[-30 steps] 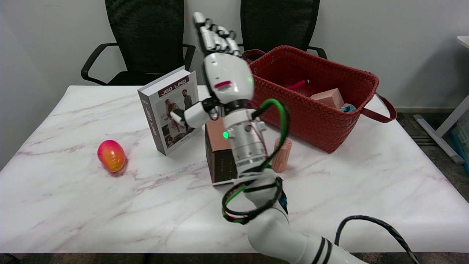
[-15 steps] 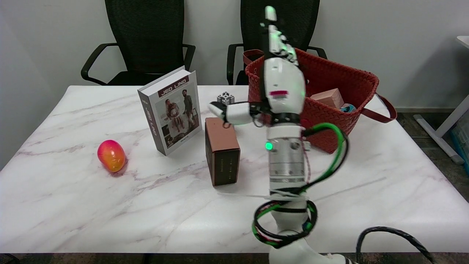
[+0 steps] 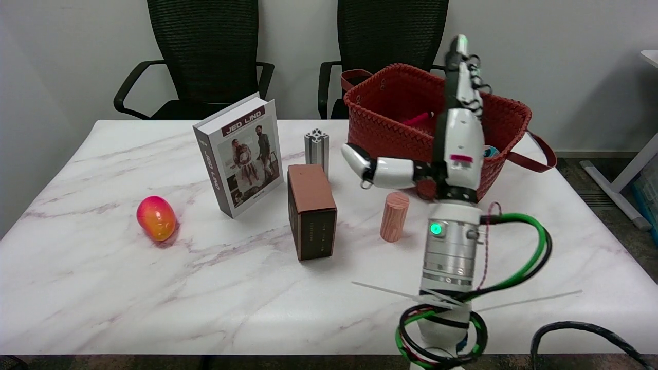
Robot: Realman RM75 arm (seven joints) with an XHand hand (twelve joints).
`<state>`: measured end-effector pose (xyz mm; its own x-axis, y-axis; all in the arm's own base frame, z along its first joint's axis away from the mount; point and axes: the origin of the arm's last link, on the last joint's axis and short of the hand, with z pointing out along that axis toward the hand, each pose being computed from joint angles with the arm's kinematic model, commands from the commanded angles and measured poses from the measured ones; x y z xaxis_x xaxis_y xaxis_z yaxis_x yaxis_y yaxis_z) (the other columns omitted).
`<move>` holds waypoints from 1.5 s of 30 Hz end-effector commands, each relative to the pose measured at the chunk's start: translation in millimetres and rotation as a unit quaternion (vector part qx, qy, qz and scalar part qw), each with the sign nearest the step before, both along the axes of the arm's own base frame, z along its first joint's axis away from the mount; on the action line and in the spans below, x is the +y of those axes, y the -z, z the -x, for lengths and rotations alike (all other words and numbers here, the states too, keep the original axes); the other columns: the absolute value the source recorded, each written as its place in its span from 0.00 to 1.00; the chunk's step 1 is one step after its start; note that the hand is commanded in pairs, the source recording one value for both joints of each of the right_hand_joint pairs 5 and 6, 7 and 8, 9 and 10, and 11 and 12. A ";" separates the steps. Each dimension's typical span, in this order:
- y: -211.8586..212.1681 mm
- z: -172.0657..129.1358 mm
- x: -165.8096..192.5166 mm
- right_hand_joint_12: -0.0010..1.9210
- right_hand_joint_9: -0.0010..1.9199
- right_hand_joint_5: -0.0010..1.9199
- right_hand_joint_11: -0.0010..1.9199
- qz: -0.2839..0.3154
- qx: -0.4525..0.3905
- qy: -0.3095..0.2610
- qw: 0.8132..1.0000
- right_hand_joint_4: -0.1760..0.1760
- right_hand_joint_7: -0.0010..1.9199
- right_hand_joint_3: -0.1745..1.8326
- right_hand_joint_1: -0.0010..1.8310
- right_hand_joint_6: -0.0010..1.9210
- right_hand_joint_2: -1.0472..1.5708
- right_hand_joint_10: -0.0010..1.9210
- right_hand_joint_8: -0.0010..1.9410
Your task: Pick up the wooden cylinder.
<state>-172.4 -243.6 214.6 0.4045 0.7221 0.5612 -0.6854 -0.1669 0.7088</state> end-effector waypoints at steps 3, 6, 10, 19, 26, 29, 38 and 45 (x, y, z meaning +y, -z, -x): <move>-41.5 48.8 29.1 0.00 0.03 0.00 0.00 -0.008 -0.135 -0.022 0.991 0.50 0.02 0.38 0.57 0.00 0.41 0.03 0.02; -43.6 55.9 28.7 0.00 0.01 0.00 0.00 -0.010 -0.144 -0.004 0.989 0.50 0.01 0.35 0.58 0.00 0.40 0.01 0.01; -45.1 65.3 28.3 0.00 0.01 0.00 0.00 -0.009 -0.159 0.016 0.987 0.50 0.01 0.30 0.60 0.00 0.40 0.01 0.01; -51.2 85.5 15.2 0.00 0.06 0.00 0.00 -0.036 -0.192 0.042 0.980 0.50 0.03 0.26 0.61 0.00 0.45 0.06 0.03; -52.3 89.9 8.9 0.00 0.08 0.00 0.00 -0.041 -0.193 0.060 0.979 0.50 0.05 0.29 0.65 0.00 0.49 0.08 0.05; -51.3 94.0 7.1 0.00 0.08 0.00 0.00 -0.046 -0.195 0.071 0.977 0.50 0.05 0.31 0.66 0.00 0.49 0.08 0.05; -47.9 104.6 5.0 0.00 0.08 0.00 0.00 -0.054 -0.204 0.100 0.972 0.50 0.06 0.37 0.66 0.00 0.49 0.08 0.06; -49.9 114.9 -2.2 0.00 0.09 0.00 0.00 -0.069 -0.218 0.117 0.967 0.50 0.09 0.40 0.66 0.00 0.50 0.09 0.09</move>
<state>-264.7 -235.8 261.9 0.2527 0.6101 0.7509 -0.9165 -0.0978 0.3879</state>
